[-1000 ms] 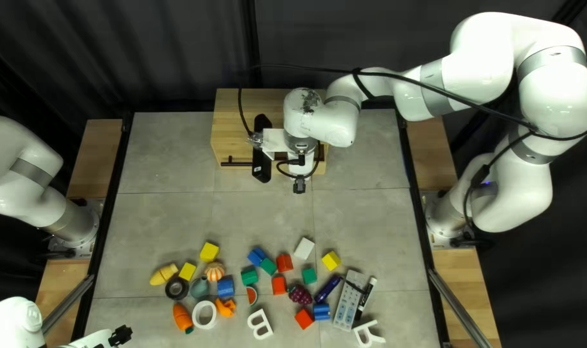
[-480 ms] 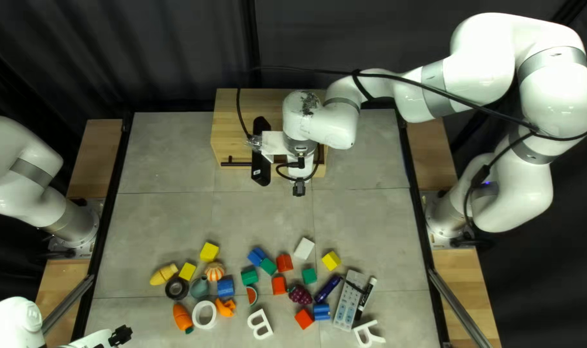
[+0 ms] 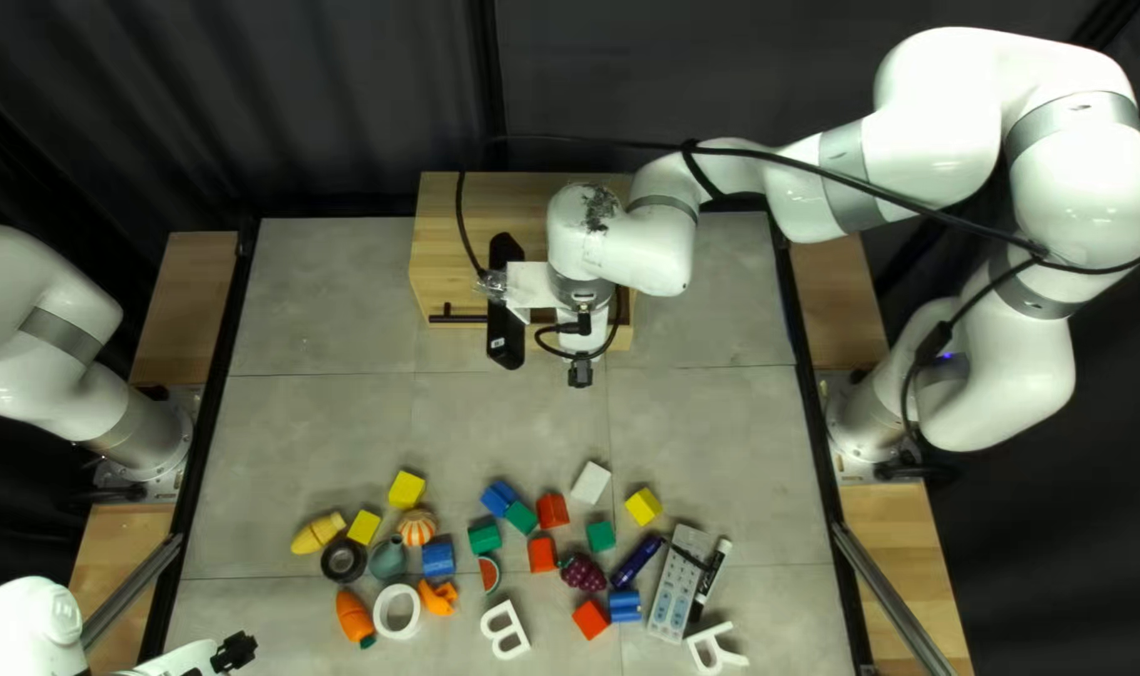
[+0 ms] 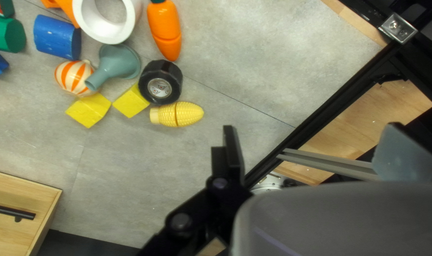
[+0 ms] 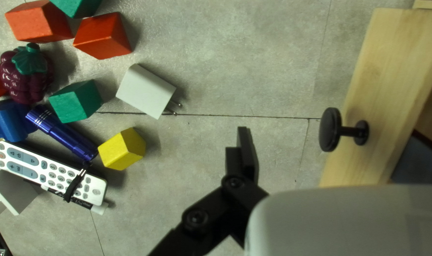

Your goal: Open drawers and place objects into drawer and close

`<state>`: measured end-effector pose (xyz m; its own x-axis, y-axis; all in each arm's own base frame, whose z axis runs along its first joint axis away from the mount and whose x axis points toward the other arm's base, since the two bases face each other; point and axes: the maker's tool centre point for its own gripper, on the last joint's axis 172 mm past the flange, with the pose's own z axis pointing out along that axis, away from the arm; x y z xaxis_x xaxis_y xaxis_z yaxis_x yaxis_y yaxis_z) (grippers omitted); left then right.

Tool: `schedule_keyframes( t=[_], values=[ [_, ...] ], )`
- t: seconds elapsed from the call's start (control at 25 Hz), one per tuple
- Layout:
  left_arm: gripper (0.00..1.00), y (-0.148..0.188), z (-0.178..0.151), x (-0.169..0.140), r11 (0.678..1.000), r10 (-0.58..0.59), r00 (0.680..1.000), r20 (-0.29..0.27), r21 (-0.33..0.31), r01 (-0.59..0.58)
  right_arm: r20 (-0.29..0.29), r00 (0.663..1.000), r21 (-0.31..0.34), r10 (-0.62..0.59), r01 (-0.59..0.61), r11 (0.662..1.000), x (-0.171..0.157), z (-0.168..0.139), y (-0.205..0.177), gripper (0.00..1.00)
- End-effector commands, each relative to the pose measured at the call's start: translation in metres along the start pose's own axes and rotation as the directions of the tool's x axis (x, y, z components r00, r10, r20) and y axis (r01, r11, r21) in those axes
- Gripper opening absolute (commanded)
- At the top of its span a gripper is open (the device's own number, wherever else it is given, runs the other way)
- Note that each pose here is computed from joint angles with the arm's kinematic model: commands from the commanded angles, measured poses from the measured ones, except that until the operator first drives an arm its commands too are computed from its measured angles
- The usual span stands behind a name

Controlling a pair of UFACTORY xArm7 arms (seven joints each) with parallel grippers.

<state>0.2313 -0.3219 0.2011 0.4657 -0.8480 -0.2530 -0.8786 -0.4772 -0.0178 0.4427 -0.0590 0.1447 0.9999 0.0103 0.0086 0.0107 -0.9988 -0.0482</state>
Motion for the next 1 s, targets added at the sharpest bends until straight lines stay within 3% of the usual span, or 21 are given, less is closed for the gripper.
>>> schedule_keyframes(
  t=[0.04, 1.0],
  values=[
    [1.0, 0.0, 0.0, 0.0, 1.0, 0.0, 1.0, 0.0, 0.0, 0.0, -0.002, 1.0, 0.0, -0.006, 0.006, 1.0, 0.001, 0.0, -0.006, 1.0],
    [1.0, 0.0, 0.0, 0.0, 1.0, 0.0, 1.0, 0.0, 0.0, 0.0, -0.005, 1.0, -0.019, -0.018, 0.018, 1.0, 0.003, -0.018, -0.022, 1.0]
  ],
)
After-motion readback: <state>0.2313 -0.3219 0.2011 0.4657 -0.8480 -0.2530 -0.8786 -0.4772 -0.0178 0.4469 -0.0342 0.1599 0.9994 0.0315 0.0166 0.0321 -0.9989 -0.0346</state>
